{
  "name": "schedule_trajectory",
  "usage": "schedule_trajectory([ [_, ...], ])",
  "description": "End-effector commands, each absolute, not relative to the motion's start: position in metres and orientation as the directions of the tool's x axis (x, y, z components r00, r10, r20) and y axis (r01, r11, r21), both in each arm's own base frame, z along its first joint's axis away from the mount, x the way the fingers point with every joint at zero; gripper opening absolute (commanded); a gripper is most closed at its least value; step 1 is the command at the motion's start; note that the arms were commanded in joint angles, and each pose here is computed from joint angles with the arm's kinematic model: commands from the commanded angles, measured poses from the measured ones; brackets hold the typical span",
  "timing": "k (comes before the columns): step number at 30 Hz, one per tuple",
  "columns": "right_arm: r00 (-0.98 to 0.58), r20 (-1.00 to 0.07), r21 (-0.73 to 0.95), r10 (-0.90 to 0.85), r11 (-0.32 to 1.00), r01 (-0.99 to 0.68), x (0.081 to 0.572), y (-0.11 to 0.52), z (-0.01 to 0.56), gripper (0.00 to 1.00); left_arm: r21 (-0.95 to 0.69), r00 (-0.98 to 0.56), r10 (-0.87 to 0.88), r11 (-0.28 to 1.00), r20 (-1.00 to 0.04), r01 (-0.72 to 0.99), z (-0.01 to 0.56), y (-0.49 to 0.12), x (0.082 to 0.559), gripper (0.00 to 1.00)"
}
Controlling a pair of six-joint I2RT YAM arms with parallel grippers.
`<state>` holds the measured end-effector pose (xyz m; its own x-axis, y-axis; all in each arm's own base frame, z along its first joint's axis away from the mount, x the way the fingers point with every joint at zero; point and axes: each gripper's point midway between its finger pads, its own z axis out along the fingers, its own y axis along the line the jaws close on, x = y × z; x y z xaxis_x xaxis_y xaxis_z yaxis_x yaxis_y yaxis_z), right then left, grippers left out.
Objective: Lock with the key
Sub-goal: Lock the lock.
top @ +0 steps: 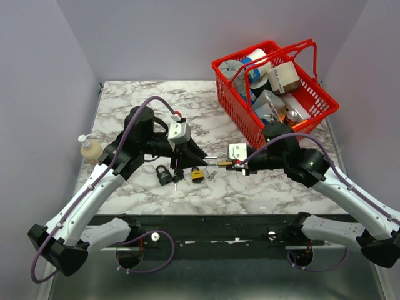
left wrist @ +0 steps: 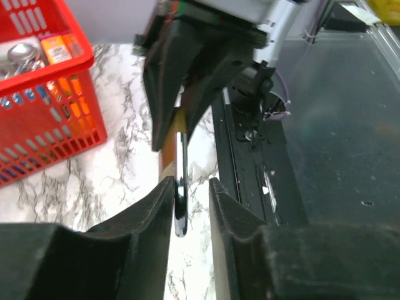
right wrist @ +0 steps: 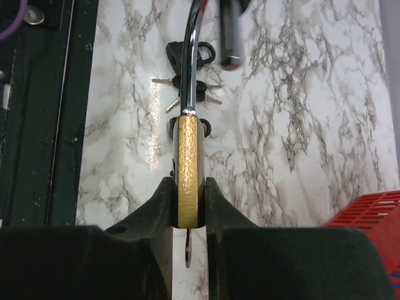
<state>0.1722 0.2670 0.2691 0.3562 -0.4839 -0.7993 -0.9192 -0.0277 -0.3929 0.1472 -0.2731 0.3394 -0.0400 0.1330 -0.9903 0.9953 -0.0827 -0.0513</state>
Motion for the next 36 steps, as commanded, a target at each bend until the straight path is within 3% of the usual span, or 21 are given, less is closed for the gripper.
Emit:
schedule_trajectory([
  [1, 0.353, -0.846, -0.405, -0.401, 0.052, -0.913, 0.181, 0.278, 0.314, 0.01, 0.081, 0.125, 0.163, -0.251, -0.979, 0.964, 0.333, -0.267, 0.111, 0.31],
  [7, 0.205, -0.91, -0.251, -0.361, 0.084, -0.964, 0.188, 0.278, 0.336, 0.01, 0.191, 0.255, 0.235, -0.264, -0.938, 0.945, 0.308, -0.268, 0.1, 0.33],
  [10, 0.185, -0.929, -0.207, -0.319, 0.037, -0.978, 0.176, 0.28, 0.349, 0.01, 0.214, 0.27, 0.298, -0.208, -0.916, 0.955, 0.293, -0.265, 0.113, 0.45],
  [12, 0.184, -0.938, -0.192, -0.296, 0.001, -0.981, 0.165, 0.28, 0.354, 0.01, 0.231, 0.277, 0.317, -0.176, -0.907, 0.957, 0.29, -0.263, 0.121, 0.59],
  [15, 0.182, -0.937, -0.189, -0.297, -0.005, -0.982, 0.16, 0.276, 0.352, 0.01, 0.232, 0.247, 0.261, -0.085, -0.933, 0.969, 0.315, -0.26, 0.131, 0.66],
  [22, 0.23, -0.938, -0.215, -0.258, -0.086, -0.973, 0.135, 0.266, 0.353, 0.01, 0.06, 0.041, 0.109, 0.171, -0.993, 0.984, 0.372, -0.226, 0.162, 0.62],
  [31, 0.225, -0.951, -0.199, -0.211, -0.138, -0.97, 0.128, 0.273, 0.353, 0.01, 0.027, 0.018, 0.096, 0.085, -0.995, 0.996, 0.369, -0.234, 0.15, 0.6],
  [36, 0.287, -0.941, -0.263, -0.18, -0.144, -0.954, 0.131, 0.275, 0.354, 0.01, 0.04, 0.047, 0.123, -0.059, -0.991, 0.997, 0.363, -0.248, 0.121, 0.59],
])
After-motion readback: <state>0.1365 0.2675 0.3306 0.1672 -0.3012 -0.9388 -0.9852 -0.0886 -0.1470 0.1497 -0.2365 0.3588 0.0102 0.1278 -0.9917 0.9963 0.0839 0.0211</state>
